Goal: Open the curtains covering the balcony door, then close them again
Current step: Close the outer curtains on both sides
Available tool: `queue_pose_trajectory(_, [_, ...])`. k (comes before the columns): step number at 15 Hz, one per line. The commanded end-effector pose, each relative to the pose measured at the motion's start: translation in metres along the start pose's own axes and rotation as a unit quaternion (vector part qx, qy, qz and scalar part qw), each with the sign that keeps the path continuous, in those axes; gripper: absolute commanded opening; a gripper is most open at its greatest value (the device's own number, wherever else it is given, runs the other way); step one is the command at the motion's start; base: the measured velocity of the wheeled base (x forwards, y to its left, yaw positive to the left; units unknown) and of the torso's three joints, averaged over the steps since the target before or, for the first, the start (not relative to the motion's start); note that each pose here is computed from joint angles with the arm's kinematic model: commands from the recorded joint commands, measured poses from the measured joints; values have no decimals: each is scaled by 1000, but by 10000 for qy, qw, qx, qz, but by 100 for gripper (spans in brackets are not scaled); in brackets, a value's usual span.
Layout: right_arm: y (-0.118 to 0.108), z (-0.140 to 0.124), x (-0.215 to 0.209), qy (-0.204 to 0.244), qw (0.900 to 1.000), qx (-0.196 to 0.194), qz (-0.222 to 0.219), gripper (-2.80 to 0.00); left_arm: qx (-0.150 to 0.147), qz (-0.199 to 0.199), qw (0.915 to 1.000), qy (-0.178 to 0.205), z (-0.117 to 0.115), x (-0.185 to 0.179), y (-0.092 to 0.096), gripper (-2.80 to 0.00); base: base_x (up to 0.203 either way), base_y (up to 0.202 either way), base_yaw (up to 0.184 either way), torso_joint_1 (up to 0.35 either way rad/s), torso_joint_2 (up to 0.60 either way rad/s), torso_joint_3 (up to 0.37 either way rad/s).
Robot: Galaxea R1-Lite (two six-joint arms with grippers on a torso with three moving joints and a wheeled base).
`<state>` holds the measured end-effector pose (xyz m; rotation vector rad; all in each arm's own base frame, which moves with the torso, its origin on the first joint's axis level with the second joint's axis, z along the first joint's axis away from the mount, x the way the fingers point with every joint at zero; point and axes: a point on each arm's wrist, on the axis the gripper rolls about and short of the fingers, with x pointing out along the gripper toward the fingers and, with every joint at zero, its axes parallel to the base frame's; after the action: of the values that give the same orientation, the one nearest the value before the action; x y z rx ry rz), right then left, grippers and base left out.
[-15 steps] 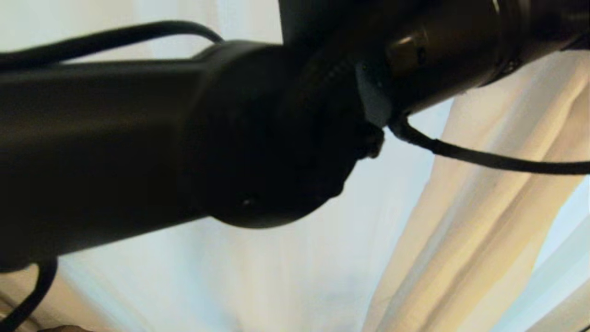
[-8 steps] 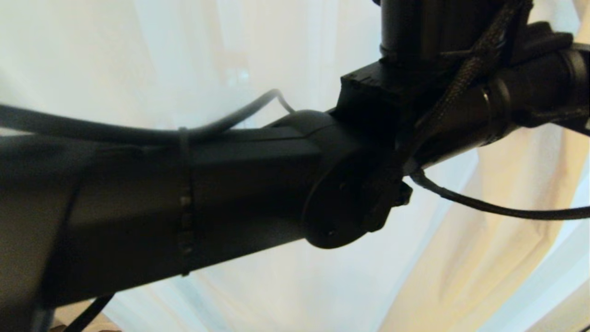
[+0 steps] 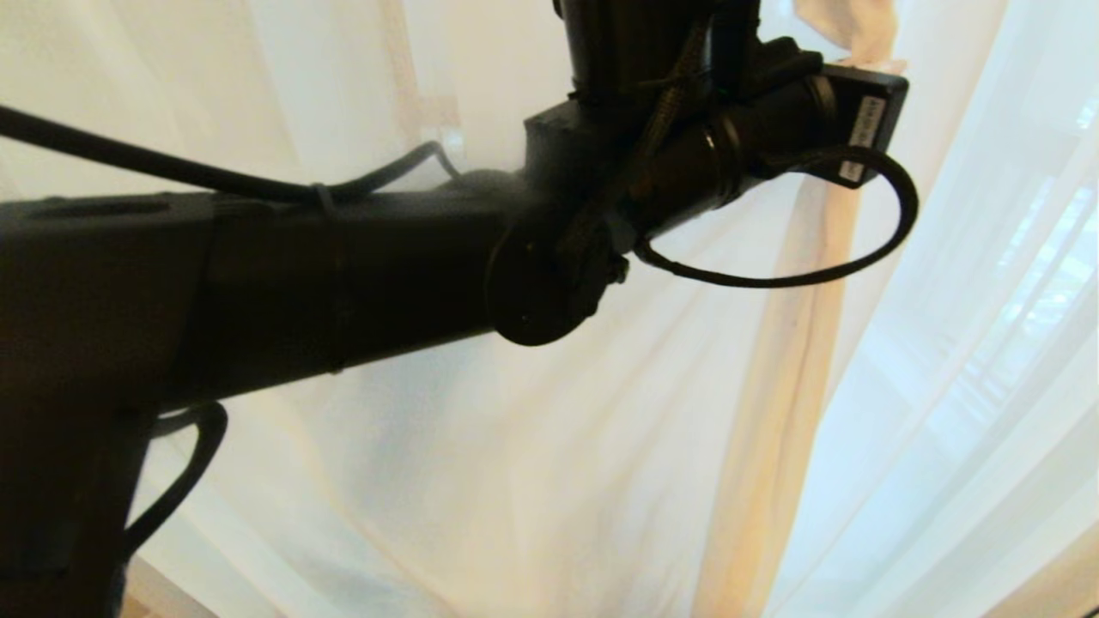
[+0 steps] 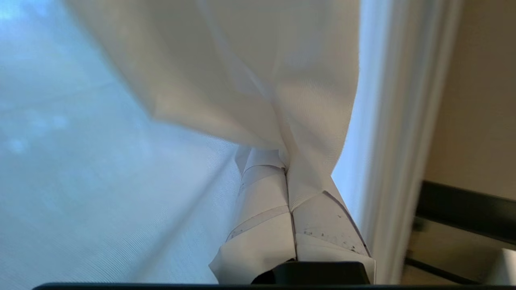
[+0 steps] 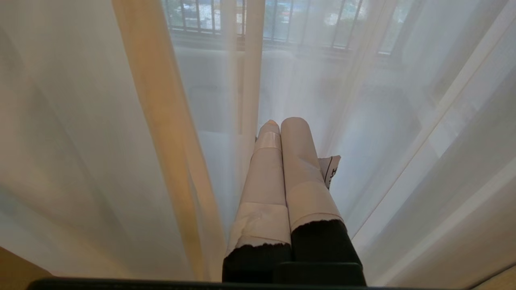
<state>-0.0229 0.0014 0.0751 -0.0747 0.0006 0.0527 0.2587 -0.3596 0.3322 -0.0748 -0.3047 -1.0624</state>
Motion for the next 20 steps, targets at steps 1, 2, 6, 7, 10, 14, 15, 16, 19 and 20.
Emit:
queue_pose_trajectory(1, [0,0,0,5,10000,-1,6,-280,129,258,9996,-71,8,-7,22,-280,0,0,0,0,0,0])
queue_pose_trajectory(2, [0,0,0,10,10000,-1,6,-280,160,345,9993,-60,7,-8,30,-280,0,0,0,0,0,0])
queue_pose_trajectory(6, [0,0,0,4,10000,-1,6,-280,425,951,9946,-22,8,-16,61,-280,0,0,0,0,0,0])
queue_pose_trajectory(7, [0,0,0,10,10000,-1,6,-280,470,1048,9934,-15,8,-19,68,-280,0,0,0,0,0,0])
queue_pose_trajectory(10, [0,0,0,3,10000,-2,6,-280,599,1260,9902,9,9,-25,86,-280,0,0,0,0,0,0])
queue_pose_trajectory(14, [0,0,0,9,10000,-1,6,-280,734,1578,9847,89,7,-35,114,-280,0,0,0,0,0,0])
queue_pose_trajectory(15, [0,0,0,2,10000,-2,6,-280,738,1592,9844,99,7,-35,116,-280,0,0,0,0,0,0])
queue_pose_trajectory(16, [0,0,0,10,10000,-1,6,-280,739,1620,9839,121,5,-36,118,-280,0,0,0,0,0,0])
queue_pose_trajectory(19, [0,0,0,10,10000,-1,6,-280,741,1626,9838,149,4,-36,118,-280,0,0,0,0,0,0])
queue_pose_trajectory(20, [0,0,0,7,10000,-1,6,-280,740,1665,9831,152,4,-36,118,-280,0,0,0,0,0,0])
